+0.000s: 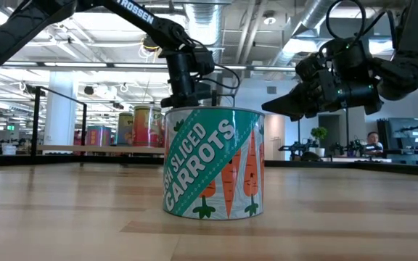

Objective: Pick and place cans onto a shelf
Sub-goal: Put the canned green peas on the shelf, then put the canned carrots on the shelf

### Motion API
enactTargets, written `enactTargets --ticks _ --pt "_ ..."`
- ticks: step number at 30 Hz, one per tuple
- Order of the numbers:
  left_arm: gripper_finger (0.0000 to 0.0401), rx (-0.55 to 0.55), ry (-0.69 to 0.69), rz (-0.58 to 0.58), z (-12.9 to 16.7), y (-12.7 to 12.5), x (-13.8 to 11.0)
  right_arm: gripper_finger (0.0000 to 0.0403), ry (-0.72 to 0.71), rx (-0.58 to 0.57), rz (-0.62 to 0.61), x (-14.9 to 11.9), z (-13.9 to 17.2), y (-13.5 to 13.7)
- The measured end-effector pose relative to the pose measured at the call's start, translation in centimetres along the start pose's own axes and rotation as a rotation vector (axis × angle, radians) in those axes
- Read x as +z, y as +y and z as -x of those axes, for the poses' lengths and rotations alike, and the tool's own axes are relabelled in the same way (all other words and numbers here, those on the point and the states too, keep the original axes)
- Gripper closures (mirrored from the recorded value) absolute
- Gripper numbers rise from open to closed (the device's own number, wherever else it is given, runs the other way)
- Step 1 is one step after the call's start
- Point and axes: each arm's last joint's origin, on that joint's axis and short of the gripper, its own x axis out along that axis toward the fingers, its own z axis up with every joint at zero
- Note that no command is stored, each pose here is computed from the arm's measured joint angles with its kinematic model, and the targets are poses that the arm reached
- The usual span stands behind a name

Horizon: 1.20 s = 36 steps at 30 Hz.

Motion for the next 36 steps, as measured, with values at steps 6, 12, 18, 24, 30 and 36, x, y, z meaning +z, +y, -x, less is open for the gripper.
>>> enactTargets --ticks 6,12,18,24,30,36 --pt "0.0401 0.000 -0.005 0.004 0.0 0.0 0.0 0.0394 0.000 0.000 0.000 0.0 0.0 0.0" --pt "0.0401 0.000 0.007 0.007 0.0 0.0 -0.1 0.0394 0.000 0.000 -0.001 0.0 0.0 0.0" --pt "0.0389 0.001 0.016 0.008 0.0 0.1 -0.2 0.0393 0.000 0.000 -0.001 0.0 0.0 0.0" --pt "0.0349 0.000 0.018 0.008 0.0 0.1 -0.2 0.0393 0.000 0.000 -0.001 0.0 0.0 0.0" --pt "0.0326 0.000 0.017 0.003 0.1 0.1 -0.2 0.0394 0.000 0.000 -0.001 0.0 0.0 0.0" --pt "0.0328 0.013 -0.018 -0.014 1.7 0.3 -0.2 0.0393 0.000 0.000 0.000 0.0 0.0 0.0"
